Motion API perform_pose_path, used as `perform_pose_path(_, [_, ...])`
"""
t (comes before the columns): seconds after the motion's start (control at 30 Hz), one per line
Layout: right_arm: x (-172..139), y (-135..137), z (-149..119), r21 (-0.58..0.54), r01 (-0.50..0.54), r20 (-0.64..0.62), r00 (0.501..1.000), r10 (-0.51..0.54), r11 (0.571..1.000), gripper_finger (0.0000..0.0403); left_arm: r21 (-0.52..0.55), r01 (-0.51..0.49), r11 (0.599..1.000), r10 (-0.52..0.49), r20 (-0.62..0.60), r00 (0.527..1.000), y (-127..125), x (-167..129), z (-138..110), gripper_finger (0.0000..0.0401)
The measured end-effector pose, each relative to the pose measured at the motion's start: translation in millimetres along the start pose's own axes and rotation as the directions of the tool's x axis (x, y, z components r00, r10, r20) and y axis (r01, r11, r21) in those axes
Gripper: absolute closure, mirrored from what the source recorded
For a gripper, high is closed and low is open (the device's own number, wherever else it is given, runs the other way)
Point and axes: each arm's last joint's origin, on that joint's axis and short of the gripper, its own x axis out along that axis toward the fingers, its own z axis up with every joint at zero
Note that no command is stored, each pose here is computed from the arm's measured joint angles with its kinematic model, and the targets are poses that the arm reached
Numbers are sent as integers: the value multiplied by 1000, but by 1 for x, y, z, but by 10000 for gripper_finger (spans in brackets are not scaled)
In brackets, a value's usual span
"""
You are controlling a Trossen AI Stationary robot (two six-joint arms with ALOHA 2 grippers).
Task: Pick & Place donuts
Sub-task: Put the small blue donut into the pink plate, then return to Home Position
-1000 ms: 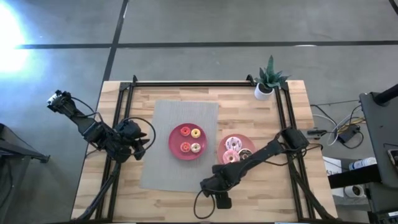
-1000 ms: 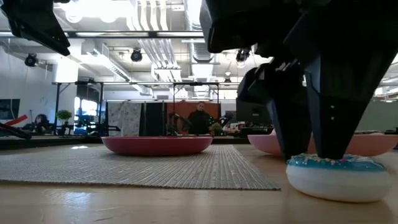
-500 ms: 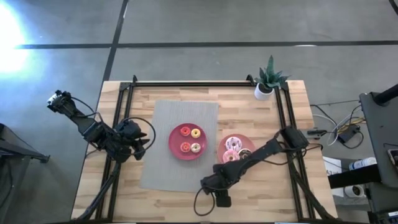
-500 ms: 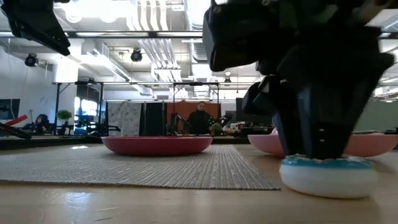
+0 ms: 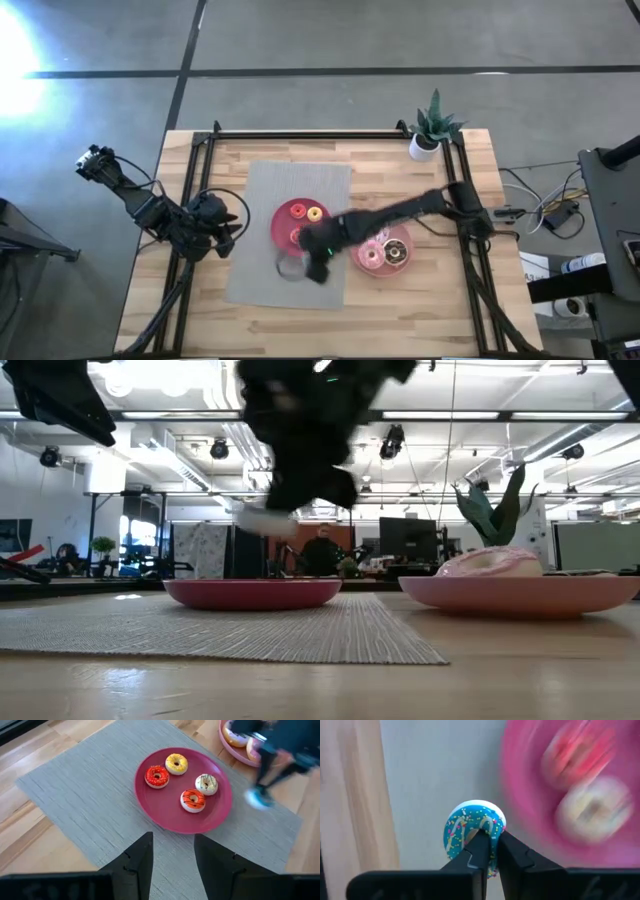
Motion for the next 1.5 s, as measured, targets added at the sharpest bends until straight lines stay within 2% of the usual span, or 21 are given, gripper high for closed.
perform_pose_path(0.07, [-4,-13,23,52,-23,90,996,18,998,377,-5,6,1000,-6,2,1000,-1,0,0,284])
perform_pose_path(0.17, [-5,-34,48,131,-22,146,989,3,991,376,-7,12,1000,-12,4,1000,-1,0,0,284])
perform_pose_path(0.33, [13,-54,77,175,-21,178,984,-10,984,374,-23,27,999,-27,11,1000,-3,-1,0,284])
perform_pose_path(0.5, [39,-59,94,159,3,150,988,-28,987,374,-48,29,998,-29,13,1000,-4,-1,0,284])
perform_pose_path(0.67, [50,-63,99,103,69,54,996,-75,992,355,-62,39,997,-39,12,999,-4,-2,-1,284])
perform_pose_path(0.9, [58,-66,101,81,118,23,992,-120,990,289,-59,34,998,-34,8,999,-3,-3,-2,284])
perform_pose_path(1.13, [37,-61,101,-66,220,47,975,-217,973,238,-49,20,999,-20,3,1000,-2,-3,-3,284])
perform_pose_path(1.37, [6,-49,99,-117,219,53,975,-214,969,225,-34,14,999,-14,0,1000,-1,-3,-3,284])
perform_pose_path(1.5, [-19,-29,94,-167,199,88,978,-187,966,225,-13,11,1000,-11,5,1000,-1,-3,-3,284])
